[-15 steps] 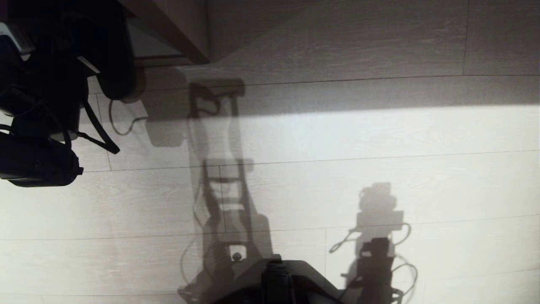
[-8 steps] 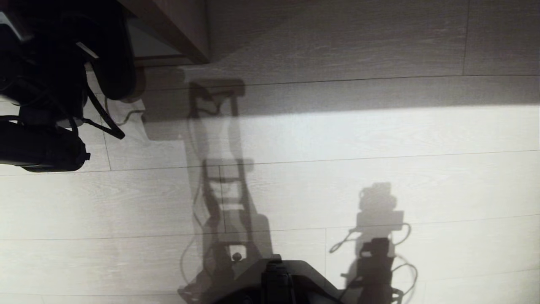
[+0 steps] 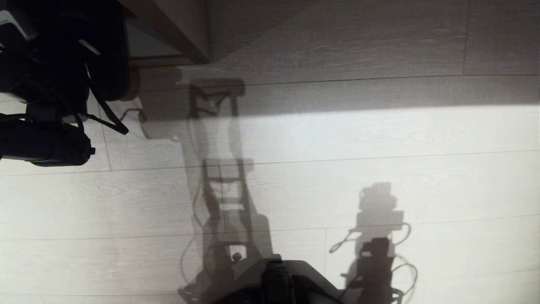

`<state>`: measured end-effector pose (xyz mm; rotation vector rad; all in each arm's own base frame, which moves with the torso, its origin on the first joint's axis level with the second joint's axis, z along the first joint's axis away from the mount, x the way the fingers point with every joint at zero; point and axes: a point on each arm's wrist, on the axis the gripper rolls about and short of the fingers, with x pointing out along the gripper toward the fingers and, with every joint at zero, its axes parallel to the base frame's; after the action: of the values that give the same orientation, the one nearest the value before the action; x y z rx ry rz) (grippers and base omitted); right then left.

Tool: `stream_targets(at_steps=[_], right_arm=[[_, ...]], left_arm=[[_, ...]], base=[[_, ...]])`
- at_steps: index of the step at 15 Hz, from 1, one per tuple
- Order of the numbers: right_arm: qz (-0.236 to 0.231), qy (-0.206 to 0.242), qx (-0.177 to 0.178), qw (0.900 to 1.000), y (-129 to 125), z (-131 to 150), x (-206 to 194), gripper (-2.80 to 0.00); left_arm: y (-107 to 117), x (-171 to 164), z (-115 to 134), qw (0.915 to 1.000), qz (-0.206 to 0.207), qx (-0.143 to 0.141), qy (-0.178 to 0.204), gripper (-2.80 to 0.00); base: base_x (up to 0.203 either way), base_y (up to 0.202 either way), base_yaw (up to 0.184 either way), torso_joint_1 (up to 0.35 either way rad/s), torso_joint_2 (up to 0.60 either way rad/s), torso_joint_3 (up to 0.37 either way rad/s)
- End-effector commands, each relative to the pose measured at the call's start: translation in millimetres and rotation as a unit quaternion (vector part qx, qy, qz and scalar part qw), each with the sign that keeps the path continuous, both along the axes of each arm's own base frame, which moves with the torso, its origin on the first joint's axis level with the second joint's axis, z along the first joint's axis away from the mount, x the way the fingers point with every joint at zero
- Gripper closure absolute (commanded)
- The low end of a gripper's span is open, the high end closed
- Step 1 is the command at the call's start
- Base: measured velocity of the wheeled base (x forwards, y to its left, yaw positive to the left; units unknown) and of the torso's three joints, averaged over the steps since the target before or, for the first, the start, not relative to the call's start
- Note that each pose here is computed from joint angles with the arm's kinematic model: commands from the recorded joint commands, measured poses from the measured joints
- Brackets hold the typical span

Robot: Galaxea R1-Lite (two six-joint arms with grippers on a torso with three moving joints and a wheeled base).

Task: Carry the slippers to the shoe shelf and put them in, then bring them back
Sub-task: Pick up the slippers in the shoe cabinet

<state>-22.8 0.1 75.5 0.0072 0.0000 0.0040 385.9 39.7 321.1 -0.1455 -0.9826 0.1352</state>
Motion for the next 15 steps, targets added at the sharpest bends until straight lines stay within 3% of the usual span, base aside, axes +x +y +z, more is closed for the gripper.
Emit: stream_targets(at_steps=[1, 13, 14, 15], right_arm=[[0.0, -0.001, 0.0, 1.0, 0.0, 0.0, -0.1, 0.0], [0.0, -0.001, 0.0, 1.0, 0.0, 0.0, -0.1, 0.0], [0.0, -0.001, 0.0, 1.0, 0.0, 0.0, -0.1, 0.0], [0.0, -0.001, 0.0, 1.0, 0.0, 0.0, -0.1, 0.0]], left_arm=[[0.0, 0.3, -0.1, 1.0, 0.0, 0.0, -0.004, -2.8], [0.3, -7.4, 4.9, 1.0, -0.001, 0.001, -0.007, -2.8], [-0.2, -7.5, 4.3, 1.0, -0.001, 0.002, -0.005, 0.0], [0.0, -7.4, 3.7, 1.0, -0.001, 0.002, -0.004, 0.0]], base=[[0.0, 0.0, 0.0, 0.0, 0.0, 0.0], [0.0, 0.0, 0.0, 0.0, 0.0, 0.0], [0.0, 0.0, 0.0, 0.0, 0.0, 0.0], [0.0, 0.0, 0.0, 0.0, 0.0, 0.0]])
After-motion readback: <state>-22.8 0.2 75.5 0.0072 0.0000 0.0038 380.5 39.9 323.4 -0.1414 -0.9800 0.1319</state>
